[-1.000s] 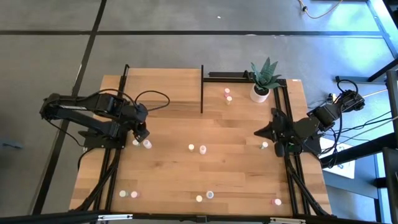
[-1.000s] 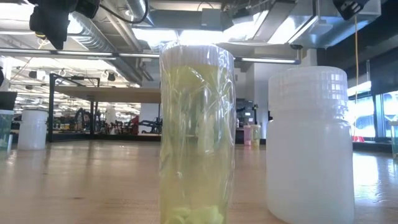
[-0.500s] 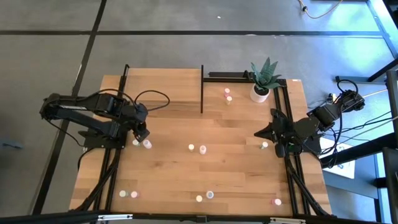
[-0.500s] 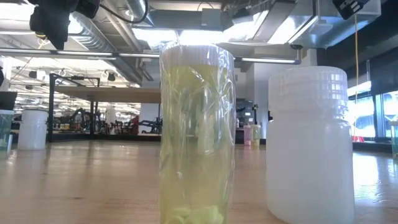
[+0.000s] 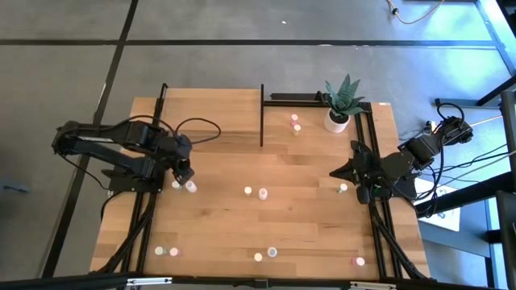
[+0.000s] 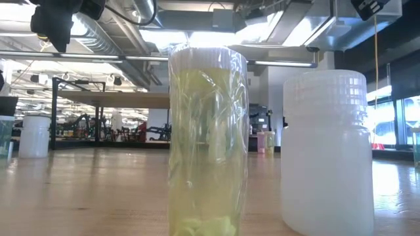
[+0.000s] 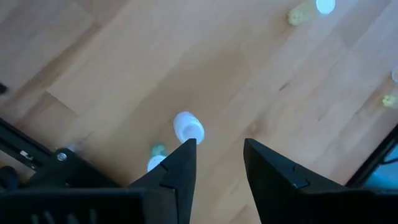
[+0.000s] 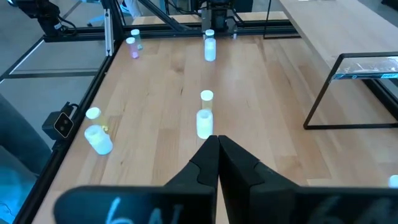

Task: Pick and place medicine bottles onto shelf by color
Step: Put the top left white pill bottle on the shelf

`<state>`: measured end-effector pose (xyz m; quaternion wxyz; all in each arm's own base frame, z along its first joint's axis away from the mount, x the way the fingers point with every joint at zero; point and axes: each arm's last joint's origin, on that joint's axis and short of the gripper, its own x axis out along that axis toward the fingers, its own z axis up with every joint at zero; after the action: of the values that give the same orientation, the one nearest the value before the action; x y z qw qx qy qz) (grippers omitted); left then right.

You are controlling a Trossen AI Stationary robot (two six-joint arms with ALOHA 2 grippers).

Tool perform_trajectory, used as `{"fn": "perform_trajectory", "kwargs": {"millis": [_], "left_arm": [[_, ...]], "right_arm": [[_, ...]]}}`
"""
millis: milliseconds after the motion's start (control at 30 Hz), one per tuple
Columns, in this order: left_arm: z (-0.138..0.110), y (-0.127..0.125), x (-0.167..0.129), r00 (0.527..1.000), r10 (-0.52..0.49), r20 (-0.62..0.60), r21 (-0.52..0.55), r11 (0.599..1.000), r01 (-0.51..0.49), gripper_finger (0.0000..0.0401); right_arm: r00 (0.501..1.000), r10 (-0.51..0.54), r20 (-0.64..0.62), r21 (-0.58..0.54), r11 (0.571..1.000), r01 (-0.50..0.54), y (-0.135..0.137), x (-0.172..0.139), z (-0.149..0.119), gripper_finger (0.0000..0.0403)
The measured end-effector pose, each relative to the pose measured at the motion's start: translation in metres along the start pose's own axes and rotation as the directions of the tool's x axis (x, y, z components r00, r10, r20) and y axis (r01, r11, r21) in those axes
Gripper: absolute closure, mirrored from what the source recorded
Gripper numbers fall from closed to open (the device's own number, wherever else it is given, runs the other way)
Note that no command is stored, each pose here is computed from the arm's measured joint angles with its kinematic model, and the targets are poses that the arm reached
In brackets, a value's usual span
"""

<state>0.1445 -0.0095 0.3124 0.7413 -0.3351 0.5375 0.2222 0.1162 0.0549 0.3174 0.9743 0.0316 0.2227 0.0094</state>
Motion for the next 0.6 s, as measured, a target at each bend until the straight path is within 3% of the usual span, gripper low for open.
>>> {"fn": "perform_trajectory", "kwargs": {"millis": [267,600], "left_arm": [[0.002,-0.003,0.004,1.0,0.006,-0.026,0.03,1.0,-0.005,0.0252],[0.003,-0.009,0.019,0.993,0.081,-0.086,0.065,0.995,-0.075,0.0149]], "right_arm": [[1.0,0.0,-0.001,0.001,1.0,0.0,0.0,0.0,0.0,0.0391],[1.0,0.0,0.0,0.001,1.0,0.0,0.0,0.0,0.0,0.0391]]}}
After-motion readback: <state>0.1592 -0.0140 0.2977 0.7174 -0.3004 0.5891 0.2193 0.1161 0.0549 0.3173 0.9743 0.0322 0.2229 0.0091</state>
